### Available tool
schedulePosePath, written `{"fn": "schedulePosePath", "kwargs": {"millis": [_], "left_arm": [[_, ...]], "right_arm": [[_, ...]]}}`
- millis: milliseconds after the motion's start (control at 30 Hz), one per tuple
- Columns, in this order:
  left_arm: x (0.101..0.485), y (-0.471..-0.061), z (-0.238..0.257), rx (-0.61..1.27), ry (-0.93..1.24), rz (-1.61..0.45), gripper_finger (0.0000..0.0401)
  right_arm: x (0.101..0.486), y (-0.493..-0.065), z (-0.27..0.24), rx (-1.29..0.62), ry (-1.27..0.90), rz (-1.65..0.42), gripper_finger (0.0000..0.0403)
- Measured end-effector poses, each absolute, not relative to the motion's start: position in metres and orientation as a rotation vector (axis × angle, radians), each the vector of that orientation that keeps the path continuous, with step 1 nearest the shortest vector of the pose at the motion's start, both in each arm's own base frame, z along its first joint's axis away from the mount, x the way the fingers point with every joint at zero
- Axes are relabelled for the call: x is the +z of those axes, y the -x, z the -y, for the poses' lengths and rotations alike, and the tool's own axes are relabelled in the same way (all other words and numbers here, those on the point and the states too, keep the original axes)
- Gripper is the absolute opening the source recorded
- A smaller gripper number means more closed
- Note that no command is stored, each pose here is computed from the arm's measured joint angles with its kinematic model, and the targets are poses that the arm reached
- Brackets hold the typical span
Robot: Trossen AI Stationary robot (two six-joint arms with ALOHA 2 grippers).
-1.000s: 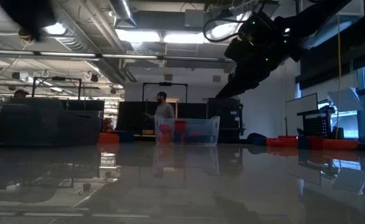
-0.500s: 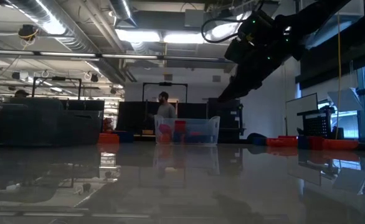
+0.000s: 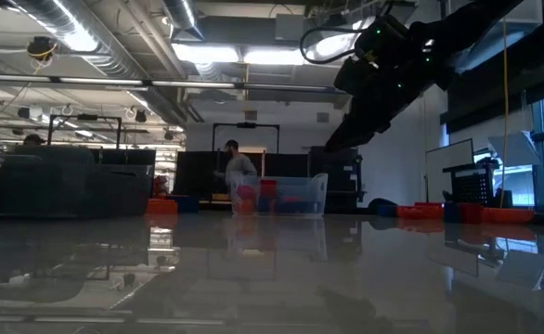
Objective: Sort blocks by size
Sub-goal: Put the red 4 stud game piece into the transparent bin
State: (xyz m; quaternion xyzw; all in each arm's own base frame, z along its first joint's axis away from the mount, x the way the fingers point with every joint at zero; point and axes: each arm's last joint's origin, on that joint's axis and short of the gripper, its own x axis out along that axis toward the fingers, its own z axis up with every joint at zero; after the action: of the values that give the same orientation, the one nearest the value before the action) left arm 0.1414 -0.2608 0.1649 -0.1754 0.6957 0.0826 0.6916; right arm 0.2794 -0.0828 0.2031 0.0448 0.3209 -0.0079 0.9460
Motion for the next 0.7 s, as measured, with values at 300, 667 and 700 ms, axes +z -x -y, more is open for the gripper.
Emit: {"fn": "schedulePosePath", "kwargs": {"millis": [300, 667, 700], "left_arm": [[0.154, -0.146, 0.261, 0.159, 0.301, -1.562, 0.0183], [0.155, -0.176, 0.233, 0.194, 0.051, -1.377, 0.0126], [0.155, -0.181, 0.228, 0.205, 0.018, -1.373, 0.0122]], "right_arm": [[0.203, -0.279, 0.084, -0.039, -0.079, -0.654, 0.0193], [0.202, -0.279, 0.084, -0.041, -0.089, -0.666, 0.0193], [0.202, -0.279, 0.084, -0.042, -0.09, -0.667, 0.0193]]}}
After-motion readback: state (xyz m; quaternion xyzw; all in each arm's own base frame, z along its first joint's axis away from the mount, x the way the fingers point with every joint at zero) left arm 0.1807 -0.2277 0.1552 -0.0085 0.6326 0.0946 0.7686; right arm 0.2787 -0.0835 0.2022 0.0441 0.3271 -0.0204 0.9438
